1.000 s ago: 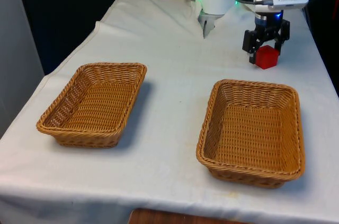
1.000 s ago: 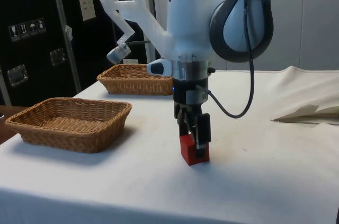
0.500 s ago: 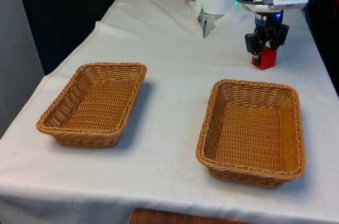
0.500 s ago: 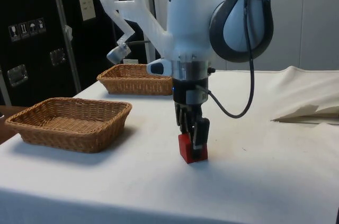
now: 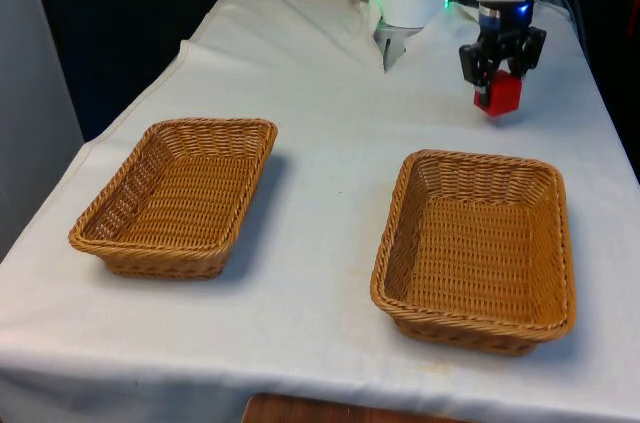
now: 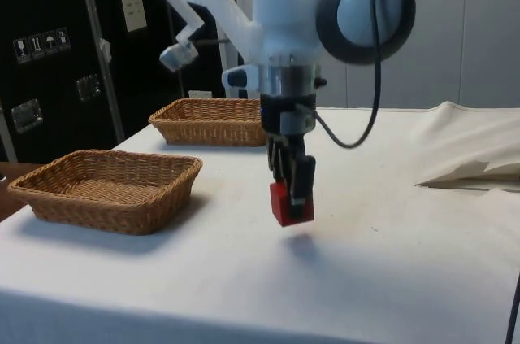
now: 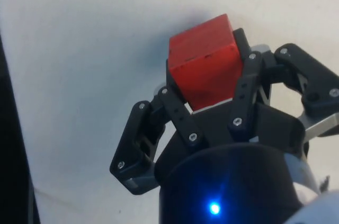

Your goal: Pick up the red cube and place it into the right basket.

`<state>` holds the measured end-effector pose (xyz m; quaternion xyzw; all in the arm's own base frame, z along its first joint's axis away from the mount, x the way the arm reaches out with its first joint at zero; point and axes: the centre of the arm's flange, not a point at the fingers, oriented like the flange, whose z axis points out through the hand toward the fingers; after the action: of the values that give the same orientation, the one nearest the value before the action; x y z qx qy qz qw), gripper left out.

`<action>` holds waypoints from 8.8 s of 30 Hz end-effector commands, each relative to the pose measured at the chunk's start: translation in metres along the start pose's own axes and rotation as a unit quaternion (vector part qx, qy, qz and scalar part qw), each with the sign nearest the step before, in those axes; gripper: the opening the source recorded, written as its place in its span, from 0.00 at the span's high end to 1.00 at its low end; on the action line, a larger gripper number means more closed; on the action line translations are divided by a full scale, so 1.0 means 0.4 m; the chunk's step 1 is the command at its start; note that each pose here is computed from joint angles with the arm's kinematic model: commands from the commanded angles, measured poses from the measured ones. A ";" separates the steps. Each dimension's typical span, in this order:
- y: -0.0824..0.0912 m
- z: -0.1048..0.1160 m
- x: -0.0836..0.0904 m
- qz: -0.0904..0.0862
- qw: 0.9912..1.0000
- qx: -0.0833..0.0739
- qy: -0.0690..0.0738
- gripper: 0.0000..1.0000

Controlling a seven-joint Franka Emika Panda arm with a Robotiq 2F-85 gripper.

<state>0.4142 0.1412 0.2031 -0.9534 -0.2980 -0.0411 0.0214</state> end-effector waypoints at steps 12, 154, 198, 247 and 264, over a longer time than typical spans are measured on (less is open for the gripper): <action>0.036 -0.092 -0.002 0.021 1.000 0.006 0.001 0.99; 0.826 -0.308 -0.072 0.201 0.976 -0.065 -0.047 0.99; 0.997 -0.204 -0.096 0.270 0.961 -0.066 -0.002 0.99; 1.145 -0.042 -0.100 0.330 0.940 -0.081 0.008 0.40; 1.147 -0.091 -0.109 0.338 0.938 -0.079 0.011 0.00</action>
<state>0.6409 -0.2620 0.2175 -0.9961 0.0421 -0.0657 -0.0408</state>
